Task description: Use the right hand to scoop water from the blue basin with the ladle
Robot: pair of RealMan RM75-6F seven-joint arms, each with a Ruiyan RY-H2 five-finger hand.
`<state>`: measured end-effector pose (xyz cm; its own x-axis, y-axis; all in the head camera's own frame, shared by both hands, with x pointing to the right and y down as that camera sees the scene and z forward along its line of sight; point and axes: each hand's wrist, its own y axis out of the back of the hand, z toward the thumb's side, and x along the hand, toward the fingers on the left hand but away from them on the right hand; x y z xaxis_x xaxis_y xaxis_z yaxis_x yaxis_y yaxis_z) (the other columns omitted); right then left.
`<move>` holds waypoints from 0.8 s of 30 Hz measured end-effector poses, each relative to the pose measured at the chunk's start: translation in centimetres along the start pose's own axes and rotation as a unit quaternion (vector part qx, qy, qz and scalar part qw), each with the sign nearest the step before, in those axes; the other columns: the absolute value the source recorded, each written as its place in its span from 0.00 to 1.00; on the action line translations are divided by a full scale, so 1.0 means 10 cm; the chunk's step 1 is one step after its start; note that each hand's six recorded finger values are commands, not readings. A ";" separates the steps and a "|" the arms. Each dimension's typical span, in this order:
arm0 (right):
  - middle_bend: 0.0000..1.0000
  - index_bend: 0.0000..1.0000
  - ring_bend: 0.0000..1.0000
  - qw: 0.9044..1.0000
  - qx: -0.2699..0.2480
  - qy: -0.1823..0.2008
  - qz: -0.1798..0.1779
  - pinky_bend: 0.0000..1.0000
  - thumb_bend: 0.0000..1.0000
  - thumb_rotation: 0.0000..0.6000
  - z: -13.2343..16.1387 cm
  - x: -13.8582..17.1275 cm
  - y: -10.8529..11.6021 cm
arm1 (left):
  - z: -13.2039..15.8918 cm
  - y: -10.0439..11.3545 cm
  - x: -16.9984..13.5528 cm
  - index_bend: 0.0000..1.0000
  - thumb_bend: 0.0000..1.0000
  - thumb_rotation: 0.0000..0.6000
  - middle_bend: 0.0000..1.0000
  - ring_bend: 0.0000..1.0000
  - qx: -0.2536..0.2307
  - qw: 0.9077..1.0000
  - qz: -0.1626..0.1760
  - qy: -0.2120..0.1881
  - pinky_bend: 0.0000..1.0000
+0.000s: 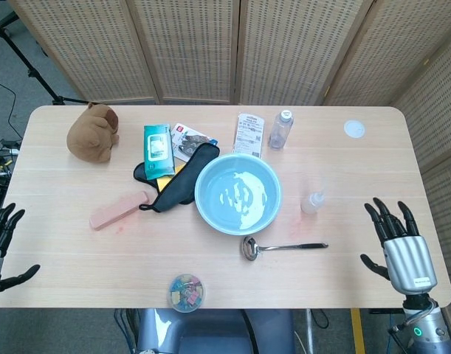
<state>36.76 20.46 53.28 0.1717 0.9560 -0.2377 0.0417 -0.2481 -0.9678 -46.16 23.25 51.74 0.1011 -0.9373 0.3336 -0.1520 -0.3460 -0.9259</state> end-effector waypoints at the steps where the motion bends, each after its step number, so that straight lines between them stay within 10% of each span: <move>1: 0.77 0.06 0.70 1.000 0.002 0.005 0.000 0.84 0.00 1.00 0.01 -0.03 -0.01 | 0.00 0.00 0.00 0.00 0.00 1.00 0.00 0.00 0.000 1.000 0.000 0.001 0.00; 5: 0.85 0.08 0.79 0.999 -0.002 0.025 0.026 0.99 0.00 1.00 0.08 -0.11 -0.16 | -0.01 -0.01 0.01 0.00 0.00 1.00 0.00 0.00 0.000 1.000 -0.003 0.002 0.00; 24: 0.92 0.38 0.86 0.985 0.034 0.037 0.164 1.00 0.00 1.00 0.57 -0.46 -1.01 | -0.06 -0.03 0.07 0.00 0.00 1.00 0.00 0.00 -0.001 1.000 -0.009 0.010 0.00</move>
<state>29.95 19.42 63.66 0.2372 0.8112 -0.5344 -0.0931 -0.5286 -0.8437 -46.66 22.69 52.36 0.0833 -0.9318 0.3532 -0.1521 -0.3622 -0.9196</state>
